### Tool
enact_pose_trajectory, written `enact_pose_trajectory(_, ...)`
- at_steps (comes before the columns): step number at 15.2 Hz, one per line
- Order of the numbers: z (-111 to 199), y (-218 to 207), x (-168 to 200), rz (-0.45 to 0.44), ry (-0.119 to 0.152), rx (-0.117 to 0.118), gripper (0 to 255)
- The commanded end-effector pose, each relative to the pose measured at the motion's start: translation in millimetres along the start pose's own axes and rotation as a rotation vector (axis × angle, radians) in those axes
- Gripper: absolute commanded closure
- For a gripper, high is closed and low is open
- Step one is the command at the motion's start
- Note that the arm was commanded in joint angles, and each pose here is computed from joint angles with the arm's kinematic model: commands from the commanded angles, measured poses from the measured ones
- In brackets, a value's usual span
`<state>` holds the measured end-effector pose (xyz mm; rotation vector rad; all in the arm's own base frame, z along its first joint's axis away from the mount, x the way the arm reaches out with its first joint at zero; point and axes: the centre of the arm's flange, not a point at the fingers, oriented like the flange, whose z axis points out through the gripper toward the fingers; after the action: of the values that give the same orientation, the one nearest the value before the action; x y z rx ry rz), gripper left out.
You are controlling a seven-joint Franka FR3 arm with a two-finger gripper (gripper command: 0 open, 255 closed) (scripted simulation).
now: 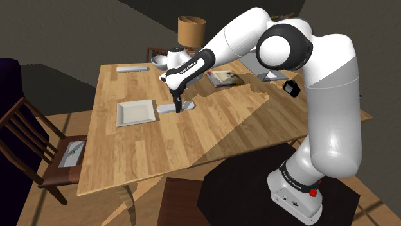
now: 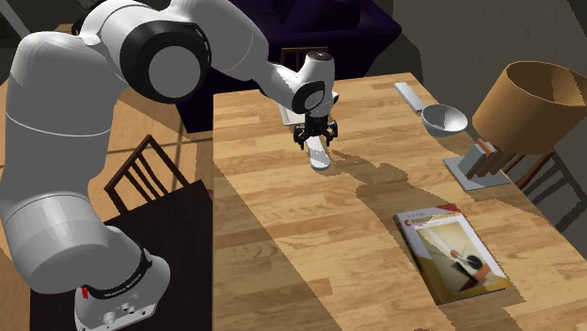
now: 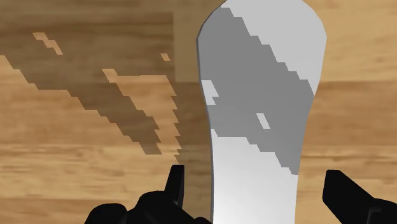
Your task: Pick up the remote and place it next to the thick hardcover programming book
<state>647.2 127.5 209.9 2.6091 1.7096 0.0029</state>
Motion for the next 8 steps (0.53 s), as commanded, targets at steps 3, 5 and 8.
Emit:
enact_pose_trajectory(3,0.0,0.0,0.0,0.000,0.000,0.000,255)
enact_pose_trajectory(5,0.0,0.0,0.0,0.000,0.000,0.000,255)
enact_pose_trajectory(8,0.0,0.0,-0.1,0.000,0.000,0.000,255)
